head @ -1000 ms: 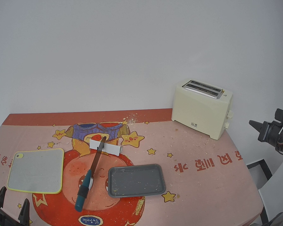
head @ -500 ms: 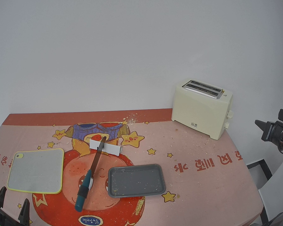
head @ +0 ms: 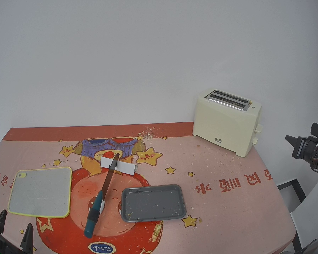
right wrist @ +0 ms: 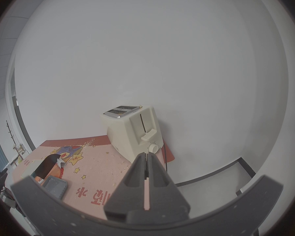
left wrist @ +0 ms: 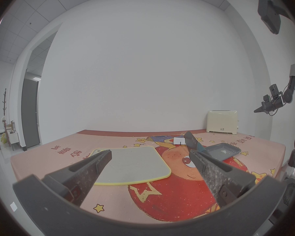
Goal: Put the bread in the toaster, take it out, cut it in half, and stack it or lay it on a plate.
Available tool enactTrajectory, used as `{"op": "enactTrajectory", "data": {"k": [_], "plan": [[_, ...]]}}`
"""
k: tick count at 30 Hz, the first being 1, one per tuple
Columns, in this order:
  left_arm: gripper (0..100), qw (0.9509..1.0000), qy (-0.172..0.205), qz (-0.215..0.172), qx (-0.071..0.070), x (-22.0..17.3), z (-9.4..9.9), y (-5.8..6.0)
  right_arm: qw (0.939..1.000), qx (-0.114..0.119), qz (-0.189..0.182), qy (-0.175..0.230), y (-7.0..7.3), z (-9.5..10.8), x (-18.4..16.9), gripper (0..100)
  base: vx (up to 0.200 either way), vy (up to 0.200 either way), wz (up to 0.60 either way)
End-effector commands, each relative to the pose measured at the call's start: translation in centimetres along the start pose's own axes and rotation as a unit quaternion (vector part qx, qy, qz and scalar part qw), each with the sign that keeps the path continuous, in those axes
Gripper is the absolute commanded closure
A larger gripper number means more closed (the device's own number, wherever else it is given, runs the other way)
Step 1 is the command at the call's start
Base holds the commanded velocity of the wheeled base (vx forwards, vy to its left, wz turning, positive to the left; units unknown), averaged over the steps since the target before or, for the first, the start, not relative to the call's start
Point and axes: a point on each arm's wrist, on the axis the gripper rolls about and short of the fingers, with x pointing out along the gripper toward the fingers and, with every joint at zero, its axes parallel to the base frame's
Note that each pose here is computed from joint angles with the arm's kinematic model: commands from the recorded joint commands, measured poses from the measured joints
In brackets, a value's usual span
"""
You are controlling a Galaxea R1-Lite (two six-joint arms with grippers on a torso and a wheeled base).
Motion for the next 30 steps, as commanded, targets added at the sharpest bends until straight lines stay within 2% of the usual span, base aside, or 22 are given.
{"op": "enactTrajectory", "data": {"k": [1, 13, 16, 17, 19, 22, 24, 27, 30], "plan": [[0, 1.0000, 0.010, 0.000, 0.000, 0.1, -0.5, 0.0, 0.9998, 0.003, -0.003, 0.022, -0.2, -0.6, 0.9, 100, 0.000, 0.000, 0.00], [0, 1.0000, 0.010, 0.000, 0.000, 0.1, -0.5, 0.0, 0.9993, 0.000, 0.004, 0.038, 0.1, -1.2, 1.6, 100, 0.000, 0.000, 0.00], [0, 1.0000, 0.010, 0.000, 0.000, 0.1, -0.5, 0.0, 0.9984, -0.007, 0.036, 0.044, 1.5, -1.5, 1.5, 100, 0.000, 0.000, 0.00], [0, 1.0000, 0.010, 0.000, 0.000, 0.1, -0.5, 0.0, 0.9965, -0.015, 0.067, 0.047, 2.9, -1.6, 1.3, 100, 0.000, 0.000, 0.00], [0, 1.0000, 0.010, 0.000, 0.000, 0.1, -0.5, 0.0, 0.9948, -0.013, 0.088, 0.049, 3.7, -1.7, 1.2, 100, 0.000, 0.000, 0.00], [0, 1.0000, 0.010, 0.000, 0.000, 0.1, -0.5, 0.0, 0.9917, -0.003, 0.122, 0.042, 4.1, -0.6, 1.7, 100, 0.000, 0.000, 0.00], [0, 1.0000, 0.010, 0.000, 0.000, 0.1, -0.5, 0.0, 0.9911, -0.001, 0.127, 0.042, 4.1, 0.0, 2.4, 100, 0.000, 0.000, 0.00], [0, 1.0000, 0.010, 0.000, 0.000, 0.1, -0.5, 0.0, 0.9931, 0.005, 0.112, 0.034, 3.5, 1.0, 4.1, 100, 0.000, 0.000, 0.00], [0, 1.0000, 0.010, 0.000, 0.000, 0.1, -0.5, 0.0, 0.9941, 0.006, 0.101, 0.039, 3.0, 0.9, 5.1, 100, 0.000, 0.000, 0.00]]}}
